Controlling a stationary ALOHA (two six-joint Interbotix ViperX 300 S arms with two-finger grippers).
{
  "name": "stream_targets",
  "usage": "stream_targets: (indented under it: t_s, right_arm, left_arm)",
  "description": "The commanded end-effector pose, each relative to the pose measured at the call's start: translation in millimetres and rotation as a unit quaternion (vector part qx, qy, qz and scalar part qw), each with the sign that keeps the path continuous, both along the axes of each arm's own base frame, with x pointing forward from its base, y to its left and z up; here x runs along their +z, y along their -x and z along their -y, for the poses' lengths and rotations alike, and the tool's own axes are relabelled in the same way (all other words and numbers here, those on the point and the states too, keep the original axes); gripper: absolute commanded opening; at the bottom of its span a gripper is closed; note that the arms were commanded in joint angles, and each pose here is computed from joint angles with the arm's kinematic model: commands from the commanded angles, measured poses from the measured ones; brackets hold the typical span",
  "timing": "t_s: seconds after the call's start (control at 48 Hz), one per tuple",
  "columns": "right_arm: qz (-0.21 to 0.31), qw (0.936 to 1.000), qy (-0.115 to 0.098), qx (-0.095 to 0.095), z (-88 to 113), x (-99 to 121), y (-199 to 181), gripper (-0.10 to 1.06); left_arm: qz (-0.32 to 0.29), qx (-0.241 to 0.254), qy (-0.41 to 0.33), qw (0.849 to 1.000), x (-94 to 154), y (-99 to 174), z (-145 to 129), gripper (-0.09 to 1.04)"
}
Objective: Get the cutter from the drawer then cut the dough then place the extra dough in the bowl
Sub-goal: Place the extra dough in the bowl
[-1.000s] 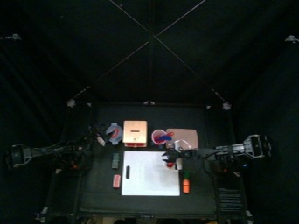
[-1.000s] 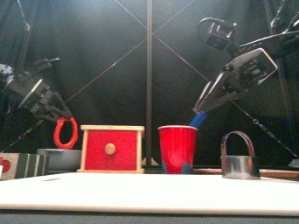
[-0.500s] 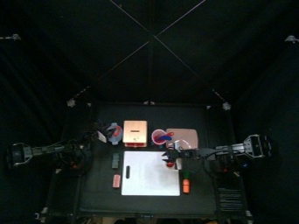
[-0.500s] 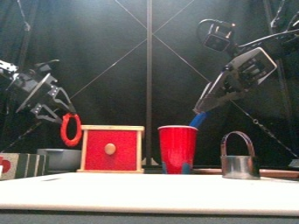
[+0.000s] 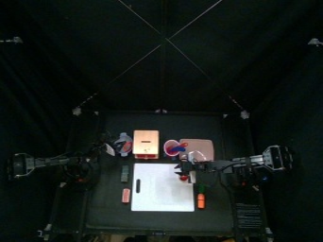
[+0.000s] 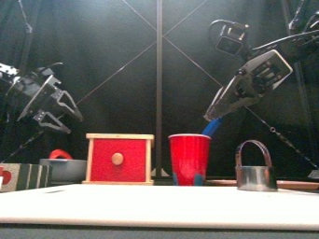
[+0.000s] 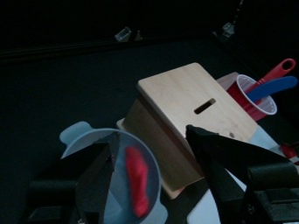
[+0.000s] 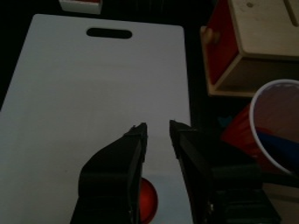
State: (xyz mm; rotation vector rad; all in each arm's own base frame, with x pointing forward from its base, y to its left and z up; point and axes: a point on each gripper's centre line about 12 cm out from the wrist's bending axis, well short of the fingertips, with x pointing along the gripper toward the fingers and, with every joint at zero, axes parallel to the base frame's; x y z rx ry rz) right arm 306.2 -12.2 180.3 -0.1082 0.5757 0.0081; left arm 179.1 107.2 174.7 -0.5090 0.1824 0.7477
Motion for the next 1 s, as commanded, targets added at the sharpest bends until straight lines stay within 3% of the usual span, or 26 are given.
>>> stream_targets:
  t_s: [0.021, 0.146, 0.292, 0.417, 0.583, 0.708, 1.0]
  right_arm:
    - [0.017, 0.9999, -0.001, -0.001, 1, 9, -6, 0.69]
    - [0.025, 0.9997, 0.0, 0.001, 0, 15, -10, 0.69]
    - [0.086, 0.9962, 0.009, 0.006, 1, 42, -21, 0.69]
    - [0.165, 0.9859, 0.014, 0.022, -1, 65, -28, 0.69]
    - [0.255, 0.9662, 0.012, 0.034, -3, 83, -31, 0.69]
    - [0.278, 0.9601, 0.012, 0.03, 2, 84, -30, 0.69]
    - [0.273, 0.9618, 0.014, 0.008, 16, 78, -33, 0.69]
  left_arm:
    - [0.014, -0.002, -0.015, 1.0, 11, -7, -2, 0.95]
    - [0.011, -0.025, -0.038, 0.999, 15, -11, 2, 0.95]
    - [0.01, -0.11, -0.09, 0.99, 27, -29, 23, 0.94]
    - [0.022, -0.217, -0.165, 0.962, 43, -47, 57, 0.94]
    - [0.054, -0.299, -0.236, 0.923, 54, -53, 91, 0.94]
    - [0.053, -0.305, -0.239, 0.921, 49, -50, 94, 0.94]
    - [0.027, -0.302, -0.22, 0.927, 30, -45, 91, 0.94]
